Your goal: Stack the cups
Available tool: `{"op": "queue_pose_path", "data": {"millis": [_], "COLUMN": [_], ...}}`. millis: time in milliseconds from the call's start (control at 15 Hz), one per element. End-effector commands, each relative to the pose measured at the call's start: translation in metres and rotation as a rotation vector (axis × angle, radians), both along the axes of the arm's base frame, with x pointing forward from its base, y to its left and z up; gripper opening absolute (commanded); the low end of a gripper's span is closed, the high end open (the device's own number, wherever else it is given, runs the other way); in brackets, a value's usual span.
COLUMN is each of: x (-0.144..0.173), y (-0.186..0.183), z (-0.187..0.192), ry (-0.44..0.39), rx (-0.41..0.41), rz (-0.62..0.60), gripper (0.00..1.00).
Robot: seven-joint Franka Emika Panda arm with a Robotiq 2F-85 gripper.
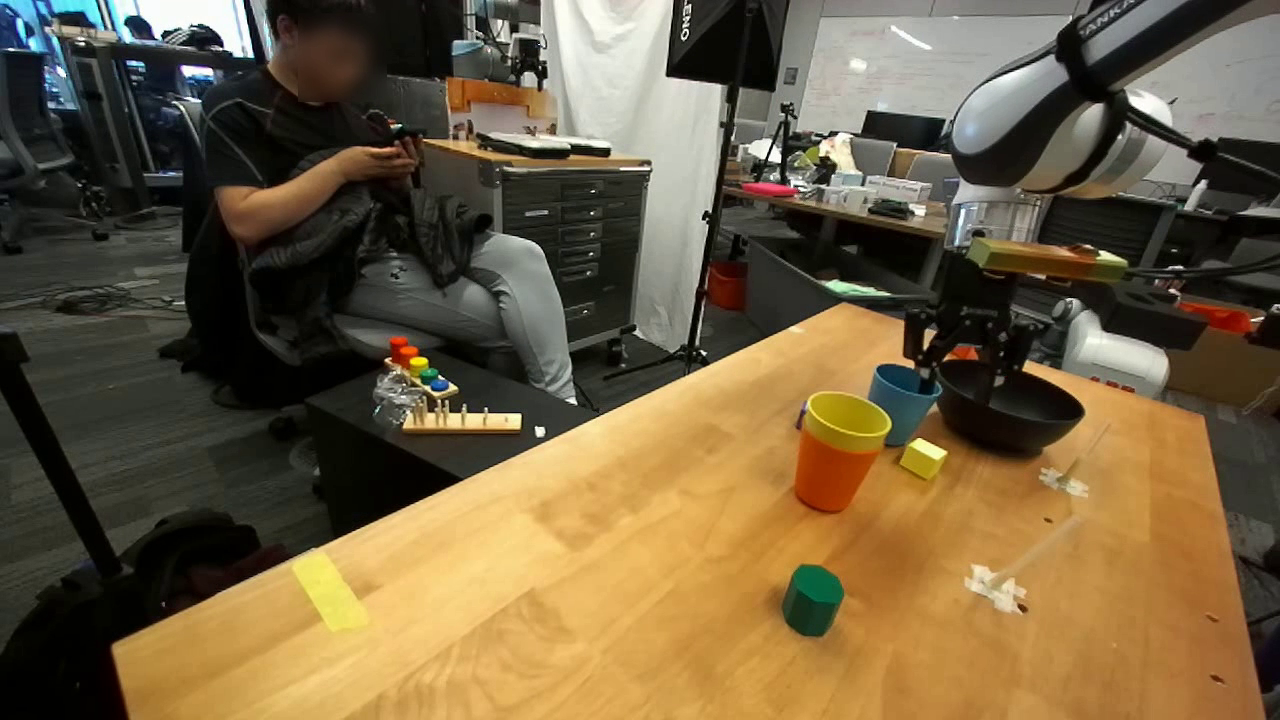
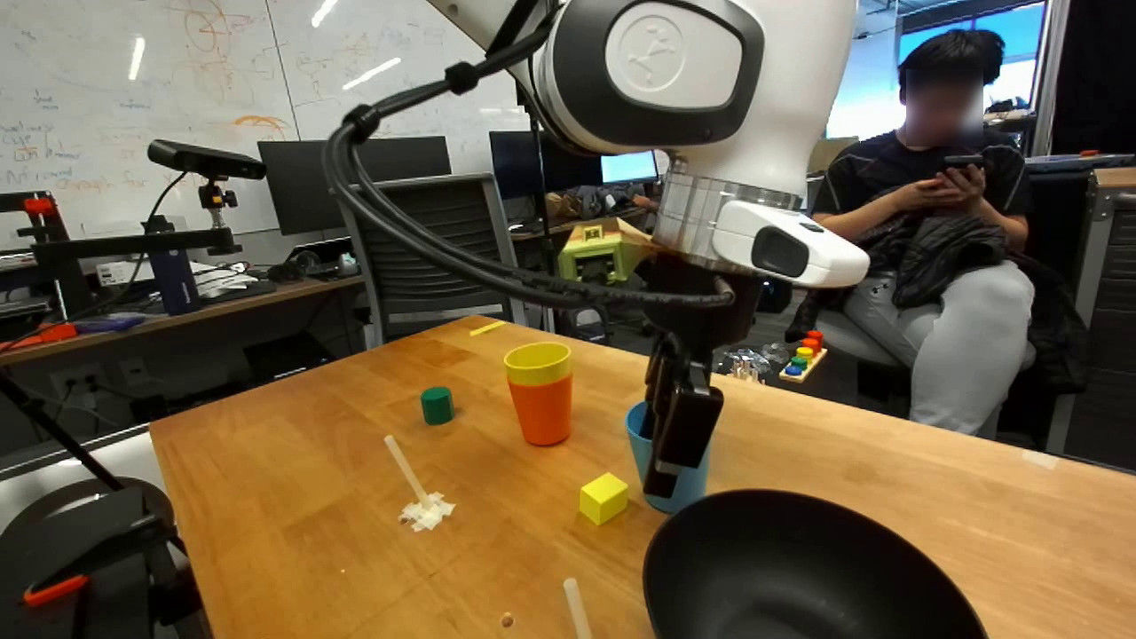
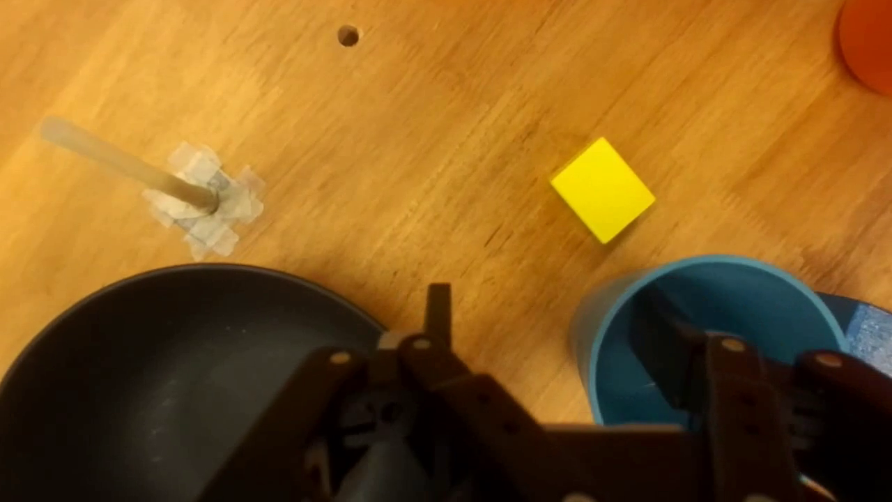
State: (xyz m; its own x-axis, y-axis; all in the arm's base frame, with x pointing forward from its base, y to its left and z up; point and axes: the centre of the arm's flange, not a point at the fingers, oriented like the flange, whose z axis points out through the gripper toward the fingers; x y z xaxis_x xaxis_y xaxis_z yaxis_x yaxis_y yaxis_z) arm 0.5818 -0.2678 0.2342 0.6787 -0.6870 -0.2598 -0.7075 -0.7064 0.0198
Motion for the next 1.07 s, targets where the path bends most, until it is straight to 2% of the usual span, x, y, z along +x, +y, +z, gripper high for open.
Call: {"op": "queue_pose_path", "data": {"millis": [0,200,333,467,733,1000], "x": [0.006,0.010,0.013,0.016,0.020,0.011], "y": [-0.002,0.001,0.002,0.005,0.017,0.046], "z": [0.007,0.009,0.008,0.005,0.005,0.012], "ry": [-0.058,-0.090,-0.104,-0.111,-0.109,-0.077], "rx": [0.007,-0.007,-0.014,-0.020,-0.016,0.006], "rz": [-0.008,-0.013,-0.013,-0.010,0.018,0.118], "gripper": [0.37,0.15,0.04,0.00,0.01,0.01]}}
